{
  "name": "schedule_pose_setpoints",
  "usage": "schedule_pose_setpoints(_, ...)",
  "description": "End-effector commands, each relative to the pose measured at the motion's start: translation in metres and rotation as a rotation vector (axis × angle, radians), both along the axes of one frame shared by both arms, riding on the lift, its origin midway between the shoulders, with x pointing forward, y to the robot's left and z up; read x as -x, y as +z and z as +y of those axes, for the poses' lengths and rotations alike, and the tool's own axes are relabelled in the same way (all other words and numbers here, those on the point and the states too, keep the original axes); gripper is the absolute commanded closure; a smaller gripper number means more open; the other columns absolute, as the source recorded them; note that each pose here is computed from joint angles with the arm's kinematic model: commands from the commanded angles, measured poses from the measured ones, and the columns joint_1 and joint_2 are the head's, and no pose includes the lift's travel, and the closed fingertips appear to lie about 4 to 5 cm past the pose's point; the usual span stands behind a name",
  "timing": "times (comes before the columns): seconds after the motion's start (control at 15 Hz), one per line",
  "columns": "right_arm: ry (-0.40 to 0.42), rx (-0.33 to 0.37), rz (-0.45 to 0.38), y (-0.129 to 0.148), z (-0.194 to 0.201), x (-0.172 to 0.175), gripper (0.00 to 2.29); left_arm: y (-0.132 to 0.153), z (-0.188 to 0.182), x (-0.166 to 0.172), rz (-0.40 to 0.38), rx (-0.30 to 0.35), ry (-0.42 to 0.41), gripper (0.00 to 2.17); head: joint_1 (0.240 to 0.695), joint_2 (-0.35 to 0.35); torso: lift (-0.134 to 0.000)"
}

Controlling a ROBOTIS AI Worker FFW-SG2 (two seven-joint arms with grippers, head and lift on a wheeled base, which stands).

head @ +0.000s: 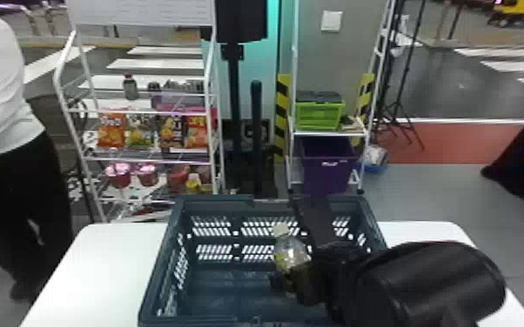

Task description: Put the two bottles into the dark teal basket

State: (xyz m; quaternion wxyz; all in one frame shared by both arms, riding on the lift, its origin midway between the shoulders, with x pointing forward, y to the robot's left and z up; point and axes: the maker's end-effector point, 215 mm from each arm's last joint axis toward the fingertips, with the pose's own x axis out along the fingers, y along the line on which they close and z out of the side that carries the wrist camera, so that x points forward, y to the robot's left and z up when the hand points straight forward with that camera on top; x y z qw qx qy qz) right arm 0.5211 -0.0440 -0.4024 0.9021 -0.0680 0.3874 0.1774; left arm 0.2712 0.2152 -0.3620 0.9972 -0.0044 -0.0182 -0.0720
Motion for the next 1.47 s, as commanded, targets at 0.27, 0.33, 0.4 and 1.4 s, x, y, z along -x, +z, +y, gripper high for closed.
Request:
schedule_pose_setpoints(0.27,0.02,-0.025,0.027,-0.002,0.01,-0.001,0.33,0.001,0.001,-0.001,-0.003,0.001,0.004,2.15,0.499,0.0,0.0)
schedule_pose_setpoints(0.33,0.021,-0.027,0.027,-0.003,0.011,-0.001,0.03,0.001,0.001,-0.001,-0.004,0.002,0.004,2.15,0.499,0.0,0.0)
schedule_pose_setpoints(0.4,0.02,-0.029,0.026,-0.002,0.011,-0.001,0.0,0.001,0.001,-0.001,-0.004,0.002,0.004,2.15,0.499,0.0,0.0)
schedule_pose_setpoints(1.4,-0.15,-0.226,-0.56,0.089,-0.088,0.068,0.01,0.003,0.004,-0.008,-0.006,0.021,0.015,2.15,0.499,0.0,0.0)
